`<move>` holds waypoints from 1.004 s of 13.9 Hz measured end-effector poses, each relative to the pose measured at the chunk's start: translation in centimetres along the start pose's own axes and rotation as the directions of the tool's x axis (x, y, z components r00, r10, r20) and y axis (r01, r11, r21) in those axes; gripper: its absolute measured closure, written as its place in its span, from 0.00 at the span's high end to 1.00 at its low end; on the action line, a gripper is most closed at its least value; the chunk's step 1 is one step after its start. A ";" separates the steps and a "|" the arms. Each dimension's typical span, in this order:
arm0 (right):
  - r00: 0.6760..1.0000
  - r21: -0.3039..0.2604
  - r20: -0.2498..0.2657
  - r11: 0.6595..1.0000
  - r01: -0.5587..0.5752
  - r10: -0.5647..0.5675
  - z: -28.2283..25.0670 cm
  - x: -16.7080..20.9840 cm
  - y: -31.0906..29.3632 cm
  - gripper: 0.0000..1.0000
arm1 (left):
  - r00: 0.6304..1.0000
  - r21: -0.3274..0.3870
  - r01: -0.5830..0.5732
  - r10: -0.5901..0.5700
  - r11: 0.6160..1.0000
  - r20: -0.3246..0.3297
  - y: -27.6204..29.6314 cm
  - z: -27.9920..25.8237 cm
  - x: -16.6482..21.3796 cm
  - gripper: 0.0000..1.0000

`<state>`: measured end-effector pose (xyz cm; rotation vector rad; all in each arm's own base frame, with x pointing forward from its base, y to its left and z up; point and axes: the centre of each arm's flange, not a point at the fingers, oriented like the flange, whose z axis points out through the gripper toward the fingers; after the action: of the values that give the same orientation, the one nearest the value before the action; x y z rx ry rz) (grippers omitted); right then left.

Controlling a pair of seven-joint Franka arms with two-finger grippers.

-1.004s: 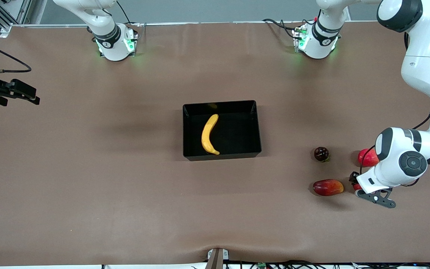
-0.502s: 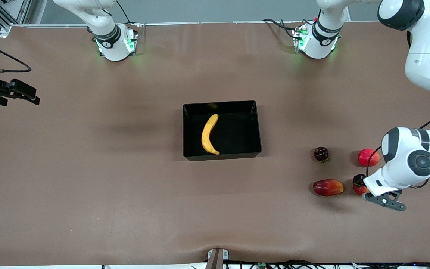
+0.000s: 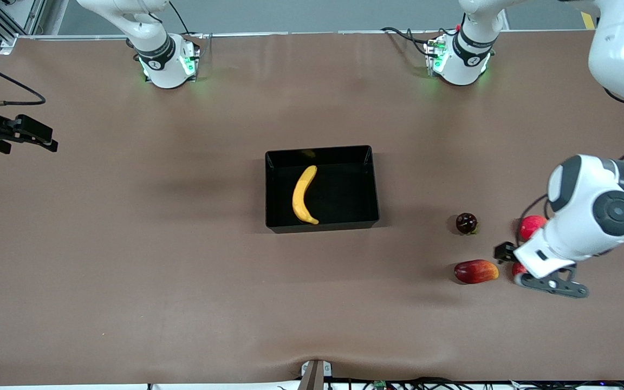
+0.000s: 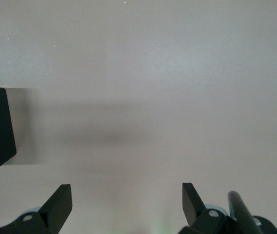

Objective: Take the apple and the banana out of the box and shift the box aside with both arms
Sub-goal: 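Move the left gripper back over the black box, then lower the left gripper into the box and grasp the banana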

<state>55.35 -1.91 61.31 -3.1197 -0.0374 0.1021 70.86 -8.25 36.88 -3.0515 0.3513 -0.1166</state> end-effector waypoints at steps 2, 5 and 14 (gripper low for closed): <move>1.000 0.000 0.000 1.000 0.000 0.000 0.0 0.0 0.0 1.00 | 0.999 -0.040 0.032 -0.031 0.999 0.010 5.3 -0.8 -0.2 1.00; 1.000 0.000 0.000 1.000 0.001 -0.001 0.0 0.0 0.0 1.00 | 0.993 -0.063 0.114 -0.112 0.991 0.038 14.6 -0.6 -1.2 1.00; 1.000 0.000 0.000 1.000 0.003 -0.003 0.0 0.0 0.0 1.00 | 0.968 -0.077 0.247 -0.242 0.966 0.071 37.0 -0.5 -6.8 1.00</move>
<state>55.35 -1.90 61.31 -3.1195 -0.0422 0.1021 55.91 -42.71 34.06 -3.1610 -0.0276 -0.0211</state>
